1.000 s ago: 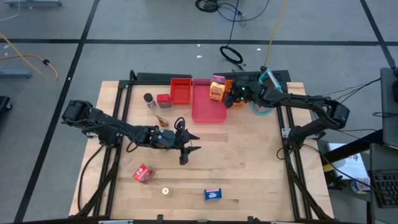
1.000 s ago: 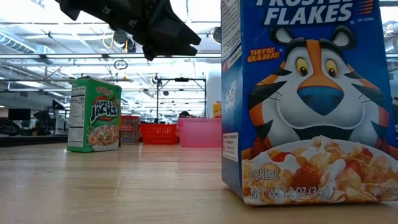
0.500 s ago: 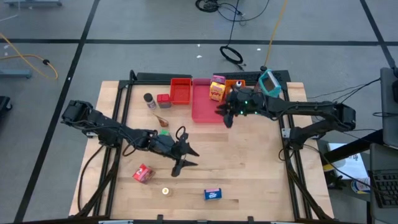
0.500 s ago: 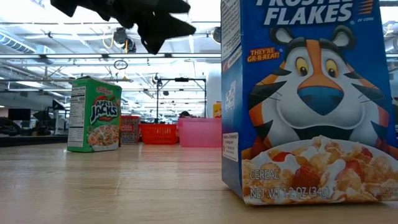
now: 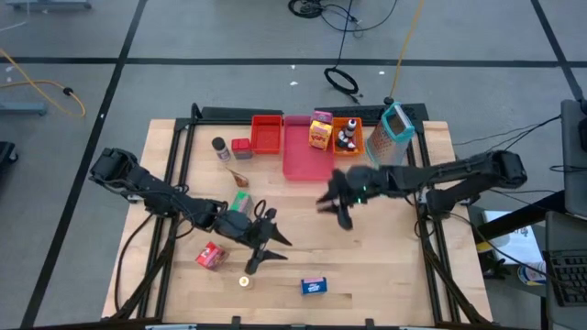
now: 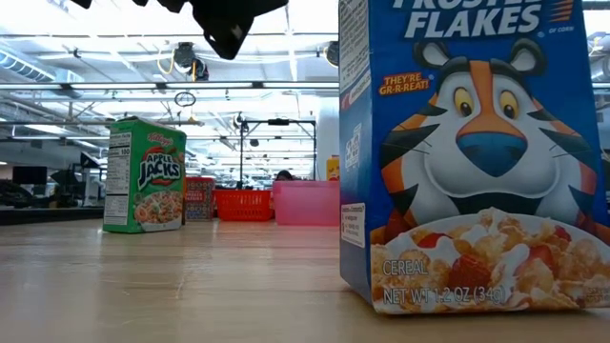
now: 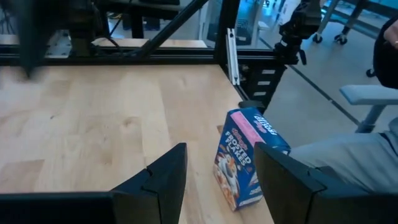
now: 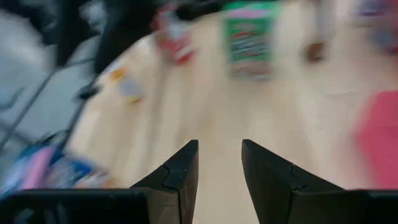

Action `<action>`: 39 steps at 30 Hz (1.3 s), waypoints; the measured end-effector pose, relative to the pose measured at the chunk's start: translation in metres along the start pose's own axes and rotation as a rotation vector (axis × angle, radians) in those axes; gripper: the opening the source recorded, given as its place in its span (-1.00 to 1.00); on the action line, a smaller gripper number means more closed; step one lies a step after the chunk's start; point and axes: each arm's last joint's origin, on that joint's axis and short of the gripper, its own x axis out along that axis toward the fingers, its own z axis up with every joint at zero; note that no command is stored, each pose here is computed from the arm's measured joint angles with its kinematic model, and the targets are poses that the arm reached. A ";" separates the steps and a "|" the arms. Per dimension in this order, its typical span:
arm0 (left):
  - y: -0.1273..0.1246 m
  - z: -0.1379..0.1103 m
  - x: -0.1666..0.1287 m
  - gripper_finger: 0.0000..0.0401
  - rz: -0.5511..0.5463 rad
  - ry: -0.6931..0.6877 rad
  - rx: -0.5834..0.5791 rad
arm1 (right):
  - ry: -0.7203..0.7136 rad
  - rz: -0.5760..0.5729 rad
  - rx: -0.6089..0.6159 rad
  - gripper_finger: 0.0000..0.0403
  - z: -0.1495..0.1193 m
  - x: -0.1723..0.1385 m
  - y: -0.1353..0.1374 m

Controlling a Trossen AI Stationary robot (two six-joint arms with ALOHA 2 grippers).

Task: Pick & Place Kitchen Items
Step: Put the blue cereal box into the pink bin

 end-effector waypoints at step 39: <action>-0.001 -0.001 0.000 -0.07 -0.001 0.006 -0.022 | 0.083 0.327 -0.113 -0.33 -0.070 0.036 0.154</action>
